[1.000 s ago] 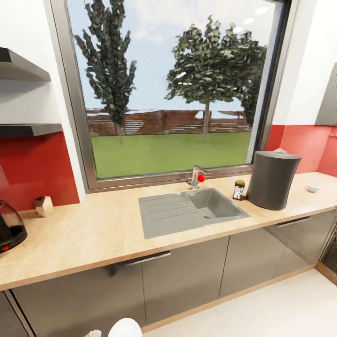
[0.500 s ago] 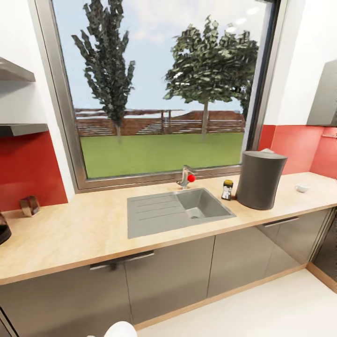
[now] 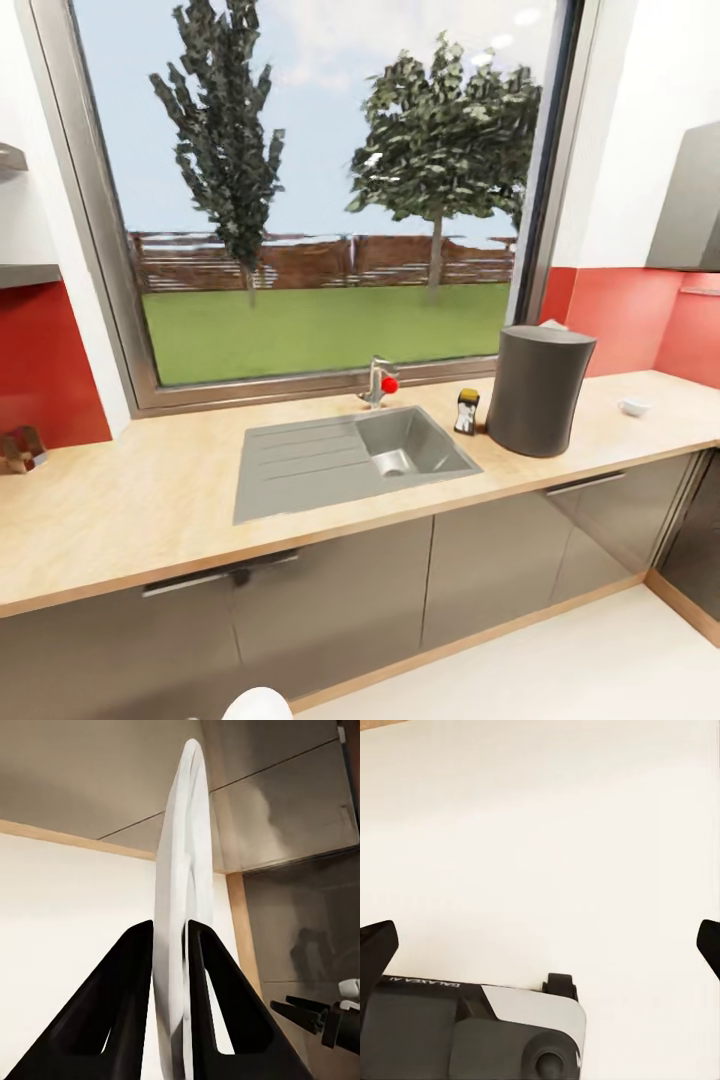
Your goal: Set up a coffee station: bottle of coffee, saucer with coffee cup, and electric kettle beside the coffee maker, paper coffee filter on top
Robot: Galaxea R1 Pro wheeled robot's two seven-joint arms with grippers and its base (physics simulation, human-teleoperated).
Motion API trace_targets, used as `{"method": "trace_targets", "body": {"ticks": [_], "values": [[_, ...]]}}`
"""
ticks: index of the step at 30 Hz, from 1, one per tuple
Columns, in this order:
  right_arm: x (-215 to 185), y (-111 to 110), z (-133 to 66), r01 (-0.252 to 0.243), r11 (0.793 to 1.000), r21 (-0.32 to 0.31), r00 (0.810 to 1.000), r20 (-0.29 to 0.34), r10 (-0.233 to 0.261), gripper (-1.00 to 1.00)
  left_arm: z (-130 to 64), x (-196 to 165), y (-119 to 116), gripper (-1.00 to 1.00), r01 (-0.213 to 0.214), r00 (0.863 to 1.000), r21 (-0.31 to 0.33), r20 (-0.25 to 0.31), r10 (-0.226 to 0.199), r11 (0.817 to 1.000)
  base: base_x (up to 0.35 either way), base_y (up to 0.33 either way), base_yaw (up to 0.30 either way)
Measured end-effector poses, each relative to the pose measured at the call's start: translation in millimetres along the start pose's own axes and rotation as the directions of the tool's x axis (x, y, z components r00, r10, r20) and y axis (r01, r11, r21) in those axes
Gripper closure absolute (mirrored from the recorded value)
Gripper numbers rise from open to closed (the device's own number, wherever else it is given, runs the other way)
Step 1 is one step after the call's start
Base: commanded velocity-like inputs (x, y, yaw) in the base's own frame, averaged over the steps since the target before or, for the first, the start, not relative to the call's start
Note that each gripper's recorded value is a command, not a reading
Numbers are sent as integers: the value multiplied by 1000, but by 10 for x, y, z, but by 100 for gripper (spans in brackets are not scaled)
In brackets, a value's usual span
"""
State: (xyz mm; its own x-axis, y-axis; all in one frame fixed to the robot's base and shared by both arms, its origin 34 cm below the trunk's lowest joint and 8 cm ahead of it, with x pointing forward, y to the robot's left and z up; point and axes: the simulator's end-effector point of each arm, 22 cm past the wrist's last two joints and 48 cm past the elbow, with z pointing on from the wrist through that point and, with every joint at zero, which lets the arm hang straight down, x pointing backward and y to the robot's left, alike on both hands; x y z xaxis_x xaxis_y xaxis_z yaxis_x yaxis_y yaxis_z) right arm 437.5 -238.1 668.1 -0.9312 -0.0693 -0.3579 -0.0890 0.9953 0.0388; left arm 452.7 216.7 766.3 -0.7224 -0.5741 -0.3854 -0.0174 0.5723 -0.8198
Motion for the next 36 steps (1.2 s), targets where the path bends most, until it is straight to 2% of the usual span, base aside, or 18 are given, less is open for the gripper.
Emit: {"method": "trace_targets", "body": {"ticks": [9,17,21,36], "values": [[8,14,1,1,1000,-2,1000,-1,-1,-100,4,6,3,100,1,1000,-3,-1,-1,1000,170,-233,-1],[17,-20,0,3,1000,2,1000,-2,-3,-100,8,20,4,100,1,1000,-4,-3,-1,1000,158,-235,-119],[44,-130,-4,4,1000,16,1000,-7,-4,-100,29,26,-15,100,-6,1000,-1,3,6,1000,46,-262,-3],[82,-118,-1,3,1000,14,1000,-11,-3,-100,10,44,17,100,0,1000,-9,2,0,1000,2,-271,0]]}}
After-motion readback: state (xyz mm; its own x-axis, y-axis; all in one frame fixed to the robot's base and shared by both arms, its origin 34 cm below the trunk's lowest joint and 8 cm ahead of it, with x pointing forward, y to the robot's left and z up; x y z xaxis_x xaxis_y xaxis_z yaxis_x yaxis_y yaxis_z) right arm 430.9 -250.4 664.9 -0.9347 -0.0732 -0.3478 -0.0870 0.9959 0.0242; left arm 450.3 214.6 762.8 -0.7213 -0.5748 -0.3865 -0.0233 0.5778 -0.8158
